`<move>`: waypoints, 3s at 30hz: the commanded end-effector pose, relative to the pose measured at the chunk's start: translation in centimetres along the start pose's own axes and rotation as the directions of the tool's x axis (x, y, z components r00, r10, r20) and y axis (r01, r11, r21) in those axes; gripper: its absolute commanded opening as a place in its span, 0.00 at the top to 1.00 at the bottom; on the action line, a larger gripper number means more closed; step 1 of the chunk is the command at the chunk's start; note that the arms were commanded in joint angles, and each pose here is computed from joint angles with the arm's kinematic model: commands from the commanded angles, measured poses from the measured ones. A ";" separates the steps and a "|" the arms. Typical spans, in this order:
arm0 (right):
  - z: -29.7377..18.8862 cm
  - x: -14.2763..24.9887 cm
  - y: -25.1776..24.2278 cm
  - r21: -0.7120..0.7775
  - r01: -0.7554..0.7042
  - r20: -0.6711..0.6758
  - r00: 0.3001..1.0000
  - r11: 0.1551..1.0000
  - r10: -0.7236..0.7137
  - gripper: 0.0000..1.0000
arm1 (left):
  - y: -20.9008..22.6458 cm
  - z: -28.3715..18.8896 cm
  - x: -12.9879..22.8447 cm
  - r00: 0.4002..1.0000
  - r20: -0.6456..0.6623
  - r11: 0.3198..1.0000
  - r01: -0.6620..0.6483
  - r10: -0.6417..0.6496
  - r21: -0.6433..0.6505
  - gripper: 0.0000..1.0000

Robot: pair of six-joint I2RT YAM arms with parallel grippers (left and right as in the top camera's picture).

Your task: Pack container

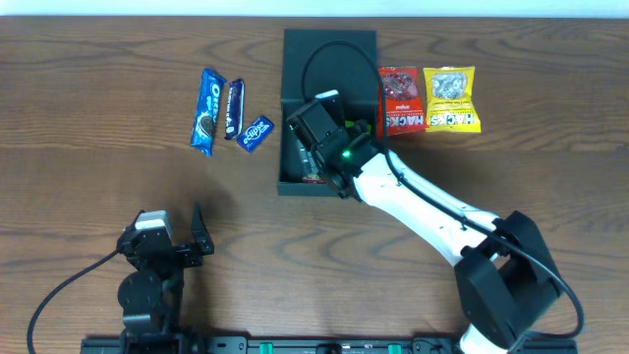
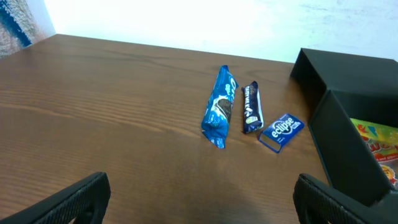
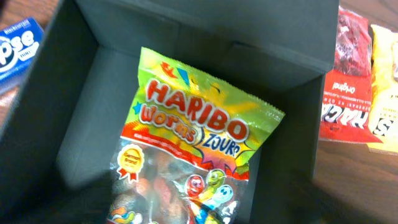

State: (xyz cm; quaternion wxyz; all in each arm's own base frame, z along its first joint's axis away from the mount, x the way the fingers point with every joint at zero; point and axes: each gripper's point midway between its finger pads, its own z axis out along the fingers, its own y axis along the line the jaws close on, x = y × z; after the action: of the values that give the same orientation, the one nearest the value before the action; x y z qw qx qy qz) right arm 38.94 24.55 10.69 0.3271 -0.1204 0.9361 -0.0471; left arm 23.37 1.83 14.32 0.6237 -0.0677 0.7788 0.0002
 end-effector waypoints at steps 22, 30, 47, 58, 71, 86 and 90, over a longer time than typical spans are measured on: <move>-1.7 -3.3 -1.1 -0.235 -0.129 -0.006 0.991 0.963 0.132 0.99 | 0.3 0.3 1.3 1.000 -0.029 1.000 -0.005 0.004 -0.011 0.05; -6.4 -5.2 -4.7 -0.254 -0.027 0.084 0.995 0.967 0.050 0.99 | 0.3 0.3 1.3 1.000 -0.029 1.000 -0.005 0.004 -0.011 0.05; -10.1 -1.5 -9.4 -0.309 0.008 -0.033 0.999 0.951 -0.019 0.85 | -3.8 -0.2 -1.4 0.993 0.055 0.969 0.094 -0.109 0.230 0.05; -9.6 -2.9 -11.1 -0.295 -0.031 0.010 0.999 0.955 0.035 0.00 | -7.1 -3.2 -10.0 0.921 0.285 0.881 0.111 -0.265 0.460 0.05; -9.9 -6.2 -11.2 -0.297 -0.021 0.141 0.988 0.955 0.065 0.01 | -7.5 4.9 -12.9 0.993 0.019 0.924 0.099 -0.114 0.368 0.05; -10.4 -10.3 -13.1 -0.192 0.004 0.315 0.947 0.981 0.058 0.01 | -6.0 22.0 -11.2 0.920 -0.393 0.977 0.075 0.010 0.201 0.05; -10.5 -10.3 -13.1 -0.191 0.007 0.318 0.946 0.981 0.055 0.01 | -5.8 24.5 -9.6 0.900 -0.435 0.980 0.069 0.019 0.187 0.05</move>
State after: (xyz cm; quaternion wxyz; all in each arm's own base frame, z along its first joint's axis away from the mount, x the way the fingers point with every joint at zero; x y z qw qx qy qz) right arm 42.52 15.15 26.29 0.4502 -0.1409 0.8781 0.0804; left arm 48.50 -1.36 19.42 0.4424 -0.0201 0.8887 -0.1189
